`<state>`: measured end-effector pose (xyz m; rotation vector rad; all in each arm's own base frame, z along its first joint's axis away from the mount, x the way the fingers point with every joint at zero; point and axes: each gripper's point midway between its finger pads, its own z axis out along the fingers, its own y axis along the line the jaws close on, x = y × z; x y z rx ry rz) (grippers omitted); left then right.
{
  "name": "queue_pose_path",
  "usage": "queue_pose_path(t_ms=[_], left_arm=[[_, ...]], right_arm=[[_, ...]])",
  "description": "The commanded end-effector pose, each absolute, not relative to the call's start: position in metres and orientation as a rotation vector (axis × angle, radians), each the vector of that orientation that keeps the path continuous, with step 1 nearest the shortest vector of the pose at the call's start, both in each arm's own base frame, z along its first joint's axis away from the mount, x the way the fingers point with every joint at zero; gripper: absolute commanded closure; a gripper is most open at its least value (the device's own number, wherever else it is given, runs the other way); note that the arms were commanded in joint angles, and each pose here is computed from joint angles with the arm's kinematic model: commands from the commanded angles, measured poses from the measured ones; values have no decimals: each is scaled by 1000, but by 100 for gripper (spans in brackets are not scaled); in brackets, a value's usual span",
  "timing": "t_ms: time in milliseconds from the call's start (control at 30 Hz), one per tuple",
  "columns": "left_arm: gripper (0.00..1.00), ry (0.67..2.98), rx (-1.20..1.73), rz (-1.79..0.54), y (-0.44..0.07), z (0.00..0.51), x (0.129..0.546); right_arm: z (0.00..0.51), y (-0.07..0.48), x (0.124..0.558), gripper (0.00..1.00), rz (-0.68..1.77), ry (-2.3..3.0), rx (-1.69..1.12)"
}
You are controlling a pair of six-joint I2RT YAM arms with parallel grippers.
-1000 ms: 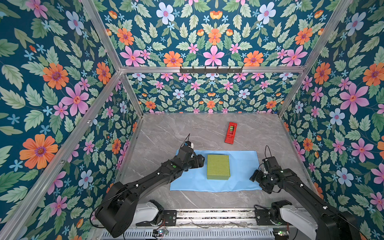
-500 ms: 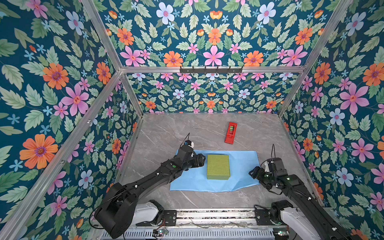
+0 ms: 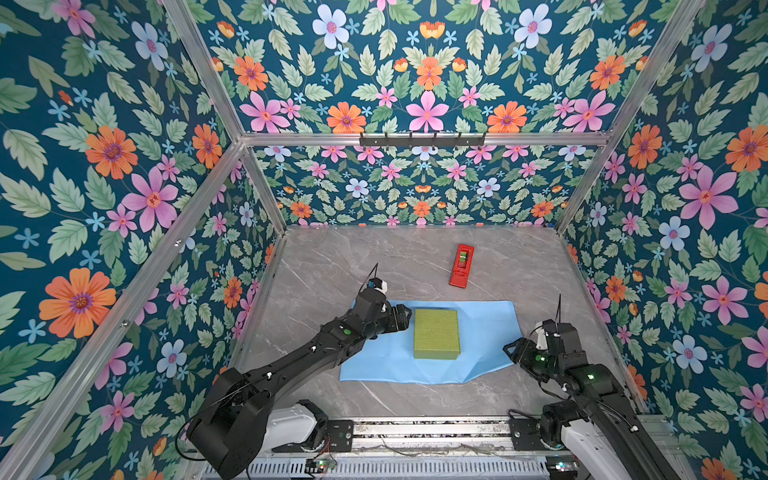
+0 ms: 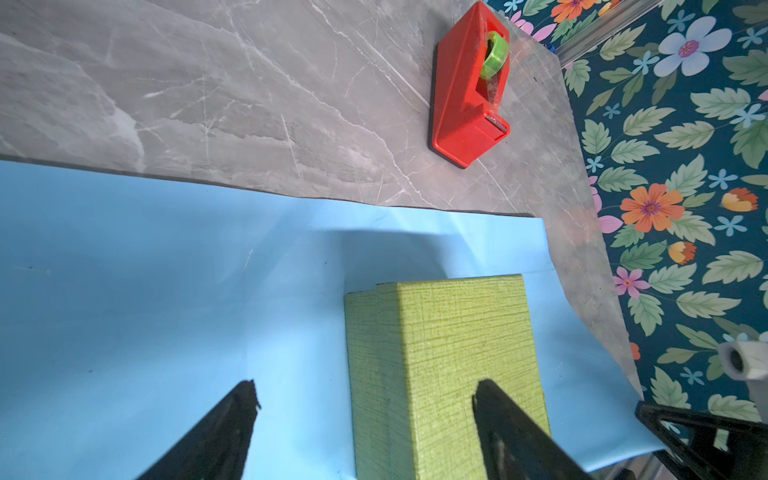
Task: Wrap the gift box in paper
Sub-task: 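Lift the paper edge with the right gripper and fold it over the box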
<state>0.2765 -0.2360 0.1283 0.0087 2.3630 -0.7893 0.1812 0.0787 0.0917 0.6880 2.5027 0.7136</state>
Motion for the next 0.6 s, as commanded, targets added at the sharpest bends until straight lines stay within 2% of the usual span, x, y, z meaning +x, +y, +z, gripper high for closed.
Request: queue_pose_path(t_ms=[0,100,300,433,567], left_arm=[[16,2356,6,-797,-236,130,275],[16,2356,0,-804,-235,130,274],[16,2361,-7,-832,-237,131,271],[16,2371,-13,-892,-244,134,268],[16,2362,-17,-987,-255,146,263]], right_arm=[[85,70,178,53,652,2513,742],[82,66,178,68,615,2523,757],[94,73,188,91,649,2502,643],[104,83,193,100,715,2472,583],[118,96,198,100,738,2456,473]])
